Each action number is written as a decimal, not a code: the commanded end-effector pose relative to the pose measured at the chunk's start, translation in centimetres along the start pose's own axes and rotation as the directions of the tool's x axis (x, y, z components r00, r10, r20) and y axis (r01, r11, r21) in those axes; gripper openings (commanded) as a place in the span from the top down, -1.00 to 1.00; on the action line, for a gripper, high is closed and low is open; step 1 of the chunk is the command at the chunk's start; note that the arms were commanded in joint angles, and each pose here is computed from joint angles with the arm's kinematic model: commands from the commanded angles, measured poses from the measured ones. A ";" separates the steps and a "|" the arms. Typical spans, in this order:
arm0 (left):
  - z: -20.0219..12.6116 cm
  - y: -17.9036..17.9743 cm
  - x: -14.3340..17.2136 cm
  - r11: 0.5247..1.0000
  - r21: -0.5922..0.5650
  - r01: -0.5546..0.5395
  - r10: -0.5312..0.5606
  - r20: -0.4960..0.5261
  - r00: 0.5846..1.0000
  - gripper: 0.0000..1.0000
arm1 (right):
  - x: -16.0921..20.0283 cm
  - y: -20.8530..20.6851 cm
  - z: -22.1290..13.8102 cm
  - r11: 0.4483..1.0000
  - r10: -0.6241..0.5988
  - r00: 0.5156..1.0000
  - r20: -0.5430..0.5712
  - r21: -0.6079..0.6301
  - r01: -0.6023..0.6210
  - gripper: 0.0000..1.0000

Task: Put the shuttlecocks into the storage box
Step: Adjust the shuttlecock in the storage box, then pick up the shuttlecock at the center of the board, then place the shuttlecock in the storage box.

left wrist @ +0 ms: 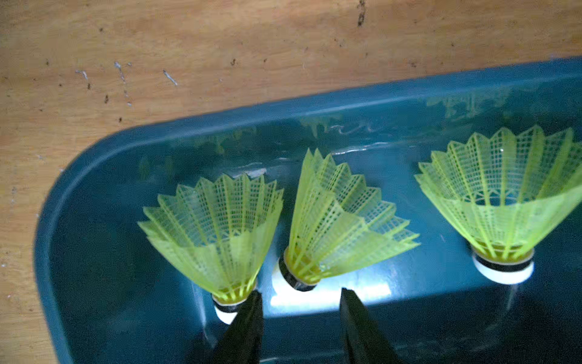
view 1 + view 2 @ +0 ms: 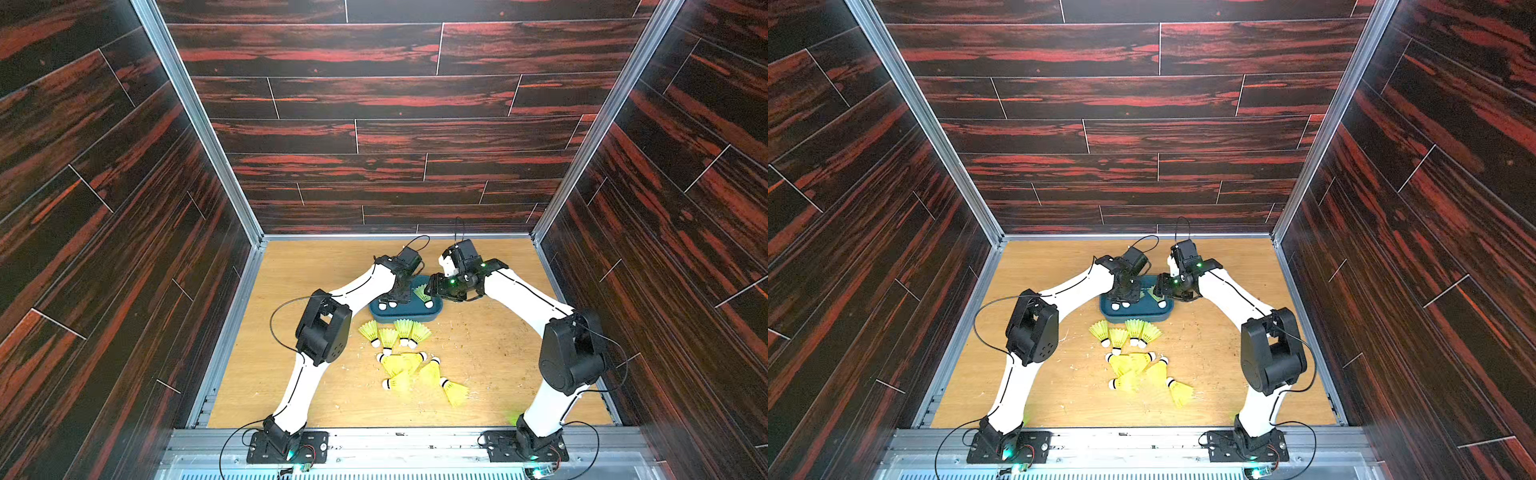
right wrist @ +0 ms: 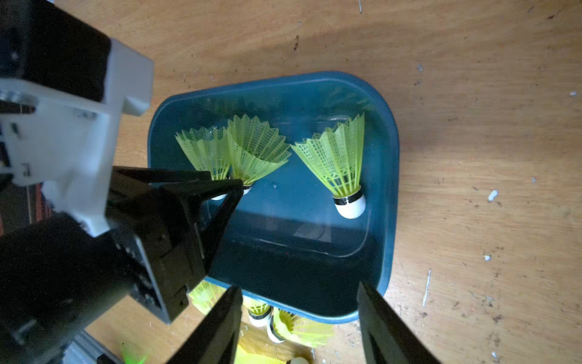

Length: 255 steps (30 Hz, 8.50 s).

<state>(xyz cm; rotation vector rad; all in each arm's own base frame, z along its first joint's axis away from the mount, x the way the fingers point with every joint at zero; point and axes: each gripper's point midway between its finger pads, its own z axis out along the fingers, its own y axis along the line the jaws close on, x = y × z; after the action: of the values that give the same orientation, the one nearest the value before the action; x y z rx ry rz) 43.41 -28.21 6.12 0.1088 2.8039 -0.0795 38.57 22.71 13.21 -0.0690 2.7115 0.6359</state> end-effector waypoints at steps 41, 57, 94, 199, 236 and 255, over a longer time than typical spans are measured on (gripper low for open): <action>1.0 -1.1 0.4 0.997 0.028 0.075 -0.074 -0.026 0.997 0.12 | 0.4 -0.4 0.1 1.000 0.004 1.000 -0.006 0.002 -0.004 -0.25; -0.7 -0.8 0.2 0.992 0.040 0.117 -0.117 -0.002 0.993 0.01 | 0.7 -0.3 -0.8 1.000 -0.008 1.000 0.012 -0.004 0.008 -0.26; -12.2 3.9 5.1 0.939 0.179 0.293 -0.309 0.068 0.949 -0.23 | 11.3 8.6 -3.9 0.949 -0.316 0.948 0.033 0.030 0.315 -0.18; -19.9 14.5 19.2 0.803 0.396 0.447 -0.558 0.233 0.796 -0.48 | 14.9 15.8 7.7 0.834 -0.497 0.850 -0.176 0.173 0.524 0.57; -15.3 4.3 3.5 0.834 0.463 0.299 -0.374 0.078 0.924 -0.40 | 3.2 3.0 4.9 0.947 -0.183 0.953 -0.240 0.218 0.237 0.55; -14.1 2.9 2.8 0.824 0.502 0.263 -0.338 0.061 0.939 -0.39 | 2.5 1.4 7.9 0.944 -0.140 0.962 -0.237 0.261 0.202 0.55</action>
<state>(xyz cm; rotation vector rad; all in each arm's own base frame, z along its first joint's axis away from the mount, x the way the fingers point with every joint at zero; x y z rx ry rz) 35.84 -24.03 17.04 -0.2490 2.5993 -0.8235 37.81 27.46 6.12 -0.3418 2.9470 0.1946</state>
